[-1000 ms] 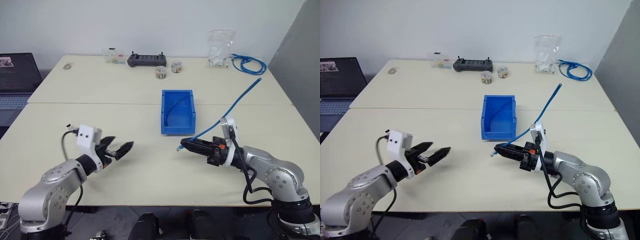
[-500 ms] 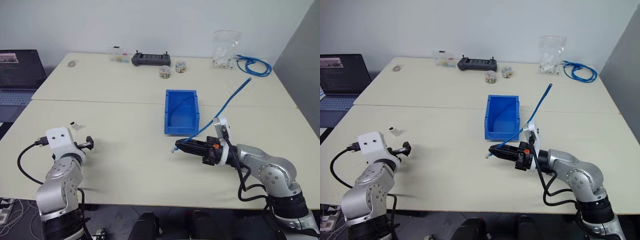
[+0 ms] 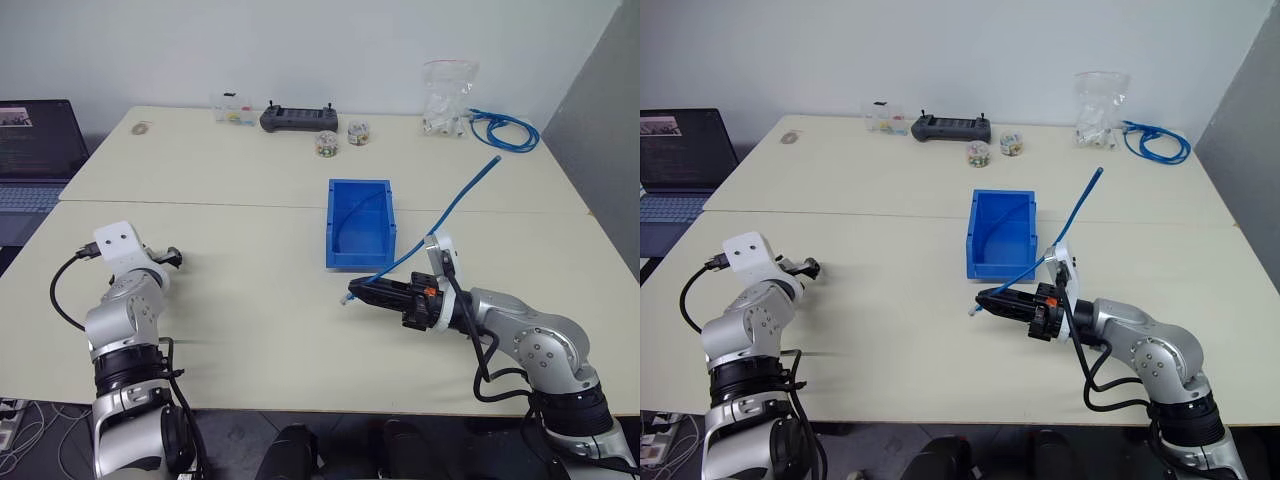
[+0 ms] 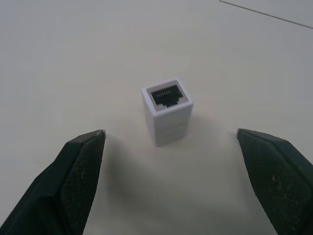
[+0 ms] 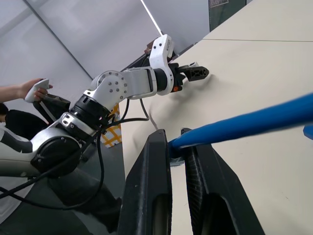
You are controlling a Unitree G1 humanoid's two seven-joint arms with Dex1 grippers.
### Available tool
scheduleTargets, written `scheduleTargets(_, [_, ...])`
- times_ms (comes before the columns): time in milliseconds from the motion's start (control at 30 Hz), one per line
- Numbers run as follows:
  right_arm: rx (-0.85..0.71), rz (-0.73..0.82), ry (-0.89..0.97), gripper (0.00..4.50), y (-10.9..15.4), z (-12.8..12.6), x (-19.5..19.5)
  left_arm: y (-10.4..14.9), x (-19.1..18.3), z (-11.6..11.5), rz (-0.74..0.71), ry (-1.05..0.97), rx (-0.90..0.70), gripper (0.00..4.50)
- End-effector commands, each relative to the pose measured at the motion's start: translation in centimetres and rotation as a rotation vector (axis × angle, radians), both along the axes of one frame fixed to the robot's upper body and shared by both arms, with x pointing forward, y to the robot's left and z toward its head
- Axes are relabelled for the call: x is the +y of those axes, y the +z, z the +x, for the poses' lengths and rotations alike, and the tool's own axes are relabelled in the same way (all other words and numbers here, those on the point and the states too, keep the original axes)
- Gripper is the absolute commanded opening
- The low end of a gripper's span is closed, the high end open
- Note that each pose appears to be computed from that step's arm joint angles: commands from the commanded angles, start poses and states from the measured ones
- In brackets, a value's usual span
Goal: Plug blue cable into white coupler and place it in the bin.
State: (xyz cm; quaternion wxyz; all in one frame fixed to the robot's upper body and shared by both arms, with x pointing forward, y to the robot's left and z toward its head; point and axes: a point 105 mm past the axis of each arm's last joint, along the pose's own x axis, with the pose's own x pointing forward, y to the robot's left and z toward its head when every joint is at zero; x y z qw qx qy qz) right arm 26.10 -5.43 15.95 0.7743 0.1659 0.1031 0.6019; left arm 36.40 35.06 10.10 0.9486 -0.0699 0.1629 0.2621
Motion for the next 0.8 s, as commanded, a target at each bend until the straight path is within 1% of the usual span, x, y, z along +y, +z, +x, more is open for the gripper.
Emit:
scheduleTargets(33, [-0.044,0.012,0.013,0.11,1.0,-0.4,0.2,1.8,0.9,0.8,0.050,0.013,-0.046,4.50])
scheduleTargets(100, [-0.045,0.011,0.014,0.11,1.0,-0.4,0.2,2.0,1.0,1.2,0.055,0.013,-0.047,4.50])
scheduleTargets(167, [-0.046,0.010,0.015,0.11,1.0,-0.4,0.2,2.0,0.9,1.5,0.053,0.014,-0.048,4.14])
scheduleTargets(200, [-0.046,0.009,0.015,0.11,1.0,-0.4,0.2,1.9,0.8,1.5,0.051,0.011,-0.046,4.07])
scheduleTargets(400, [-0.047,0.006,0.015,0.11,0.9,-0.4,0.3,1.3,0.4,1.6,0.037,0.004,-0.030,2.66])
scheduleTargets(433, [-0.047,0.006,0.015,0.11,0.9,-0.5,0.3,1.2,0.4,1.6,0.037,0.005,-0.027,2.56])
scheduleTargets(533, [-0.047,0.005,0.015,0.11,0.9,-0.5,0.3,1.0,0.4,1.5,0.037,0.009,-0.020,1.78])
scheduleTargets(600, [-0.048,0.005,0.014,0.11,0.9,-0.5,0.2,0.8,0.5,1.5,0.038,0.013,-0.016,1.47])
scheduleTargets(667, [-0.048,0.005,0.013,0.11,0.9,-0.5,0.2,0.8,0.5,1.4,0.040,0.014,-0.013,1.01])
scheduleTargets(700, [-0.048,0.004,0.012,0.11,0.9,-0.4,0.2,0.7,0.5,1.4,0.043,0.012,-0.009,0.92])
scheduleTargets(800, [-0.049,0.003,0.009,0.11,0.9,-0.4,0.1,0.5,0.2,1.2,0.045,-0.017,0.002,0.89])
